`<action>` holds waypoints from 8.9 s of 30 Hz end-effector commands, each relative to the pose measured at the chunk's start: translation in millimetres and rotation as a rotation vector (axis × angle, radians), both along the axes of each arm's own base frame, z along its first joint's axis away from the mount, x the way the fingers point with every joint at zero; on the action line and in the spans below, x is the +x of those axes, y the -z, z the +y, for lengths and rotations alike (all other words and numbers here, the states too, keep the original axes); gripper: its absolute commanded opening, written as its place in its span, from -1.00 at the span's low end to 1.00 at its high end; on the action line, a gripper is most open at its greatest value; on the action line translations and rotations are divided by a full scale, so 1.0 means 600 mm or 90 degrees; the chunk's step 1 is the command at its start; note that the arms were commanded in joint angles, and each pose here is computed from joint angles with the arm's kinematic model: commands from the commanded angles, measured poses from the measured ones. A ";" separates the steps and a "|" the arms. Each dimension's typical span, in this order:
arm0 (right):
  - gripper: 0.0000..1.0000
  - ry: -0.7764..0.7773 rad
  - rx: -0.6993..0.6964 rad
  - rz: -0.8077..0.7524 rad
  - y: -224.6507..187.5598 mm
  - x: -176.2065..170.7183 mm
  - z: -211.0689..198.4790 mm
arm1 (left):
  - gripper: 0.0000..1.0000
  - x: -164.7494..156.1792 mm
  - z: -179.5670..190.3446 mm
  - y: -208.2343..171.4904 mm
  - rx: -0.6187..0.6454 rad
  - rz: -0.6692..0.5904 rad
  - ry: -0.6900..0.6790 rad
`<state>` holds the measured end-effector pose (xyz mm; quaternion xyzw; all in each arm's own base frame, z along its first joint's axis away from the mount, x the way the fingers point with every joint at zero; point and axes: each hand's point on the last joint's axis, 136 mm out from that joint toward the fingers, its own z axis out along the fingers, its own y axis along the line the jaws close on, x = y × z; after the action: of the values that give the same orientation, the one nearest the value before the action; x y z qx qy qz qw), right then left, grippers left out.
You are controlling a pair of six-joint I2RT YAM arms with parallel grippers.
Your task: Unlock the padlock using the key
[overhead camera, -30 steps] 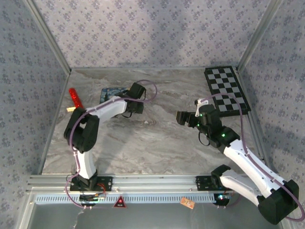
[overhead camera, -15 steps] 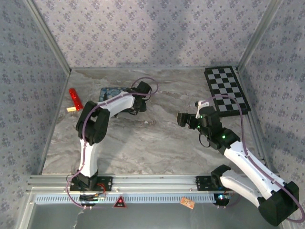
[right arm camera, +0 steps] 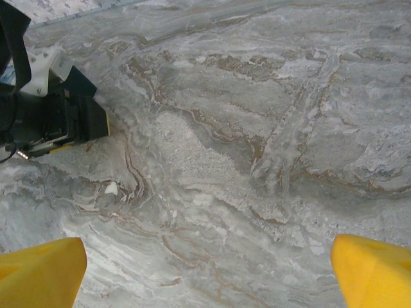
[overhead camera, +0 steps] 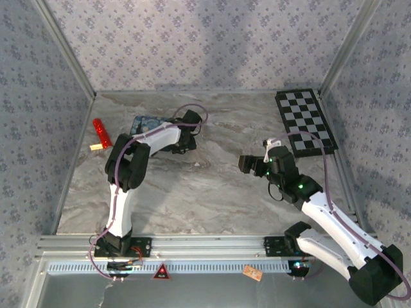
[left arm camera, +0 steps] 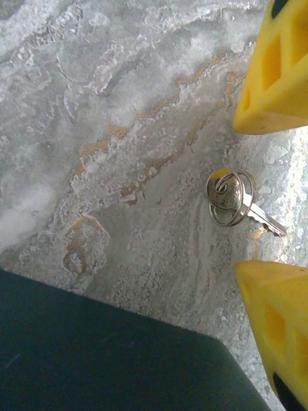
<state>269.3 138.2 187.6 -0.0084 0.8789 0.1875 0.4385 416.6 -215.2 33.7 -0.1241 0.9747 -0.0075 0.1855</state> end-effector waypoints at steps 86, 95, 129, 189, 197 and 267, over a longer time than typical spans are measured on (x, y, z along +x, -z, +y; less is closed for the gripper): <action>-0.52 -0.454 0.037 -0.273 -0.124 -0.079 0.213 | -1.00 -0.322 -0.207 -0.409 -0.349 -0.207 0.687; -0.66 -0.421 0.014 -0.291 -0.127 -0.068 0.202 | -1.00 -0.332 -0.211 -0.407 -0.351 -0.197 0.701; -0.75 -0.423 0.015 -0.307 -0.133 -0.075 0.203 | -1.00 -0.354 -0.225 -0.396 -0.366 -0.155 0.730; -1.00 -0.581 0.303 -0.466 -0.278 -0.202 0.194 | -0.15 -0.480 -0.197 -0.466 -0.481 -0.571 1.035; -1.00 -0.508 0.251 -0.477 -0.256 -0.175 0.178 | -0.01 -0.449 -0.185 -0.460 -0.419 -0.587 0.983; -1.00 -0.572 0.222 -0.452 -0.228 -0.192 0.201 | -0.66 -0.476 -0.193 -0.479 -0.493 -0.543 1.034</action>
<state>151.4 261.4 318.6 -0.3689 0.5474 0.4937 0.5662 137.9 -332.0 293.9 0.5318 0.5791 -0.4818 0.3869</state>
